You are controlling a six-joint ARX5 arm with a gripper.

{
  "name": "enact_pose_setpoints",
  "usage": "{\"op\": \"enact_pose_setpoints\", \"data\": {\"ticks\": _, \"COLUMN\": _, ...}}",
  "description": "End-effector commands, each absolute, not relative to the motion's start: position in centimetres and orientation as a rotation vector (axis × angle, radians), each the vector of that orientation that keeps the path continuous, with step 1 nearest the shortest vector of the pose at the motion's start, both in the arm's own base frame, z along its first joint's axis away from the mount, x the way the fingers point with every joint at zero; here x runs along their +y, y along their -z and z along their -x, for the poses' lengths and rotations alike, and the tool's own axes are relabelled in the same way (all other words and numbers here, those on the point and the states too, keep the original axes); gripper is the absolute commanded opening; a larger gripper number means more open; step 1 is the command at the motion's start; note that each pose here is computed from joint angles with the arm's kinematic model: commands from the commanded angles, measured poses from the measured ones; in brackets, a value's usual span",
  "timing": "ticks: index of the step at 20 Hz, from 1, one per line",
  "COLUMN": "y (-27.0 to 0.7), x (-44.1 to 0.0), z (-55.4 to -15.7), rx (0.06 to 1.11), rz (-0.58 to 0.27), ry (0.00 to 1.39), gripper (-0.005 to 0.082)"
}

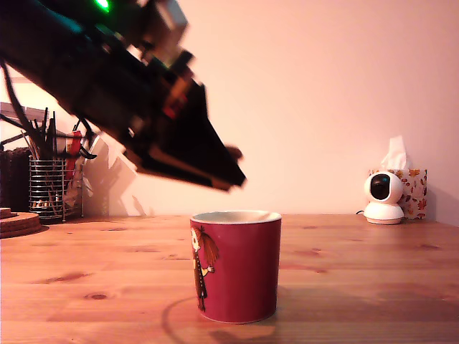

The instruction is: Pick up the coffee capsules on the table and drop them inside the coffee cup

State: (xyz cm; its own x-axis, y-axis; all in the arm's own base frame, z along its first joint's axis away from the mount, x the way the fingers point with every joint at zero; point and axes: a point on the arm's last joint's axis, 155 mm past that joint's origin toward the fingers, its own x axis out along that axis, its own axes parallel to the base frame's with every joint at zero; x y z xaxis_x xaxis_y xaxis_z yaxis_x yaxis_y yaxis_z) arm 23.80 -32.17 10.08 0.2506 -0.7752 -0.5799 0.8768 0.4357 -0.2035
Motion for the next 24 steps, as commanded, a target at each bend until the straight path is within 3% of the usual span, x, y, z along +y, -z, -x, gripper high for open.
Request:
{"op": "enact_pose_setpoints", "data": {"ticks": 1, "y": -9.94, "x": -32.64, "z": -24.03, "rx": 0.677, "rz": -0.181, "ry": 1.132, "gripper": 0.0143}}
{"op": "enact_pose_setpoints", "data": {"ticks": 24, "y": -9.57, "x": -32.64, "z": -24.27, "rx": 0.669, "rz": -0.205, "ry": 1.126, "gripper": 0.0148}}
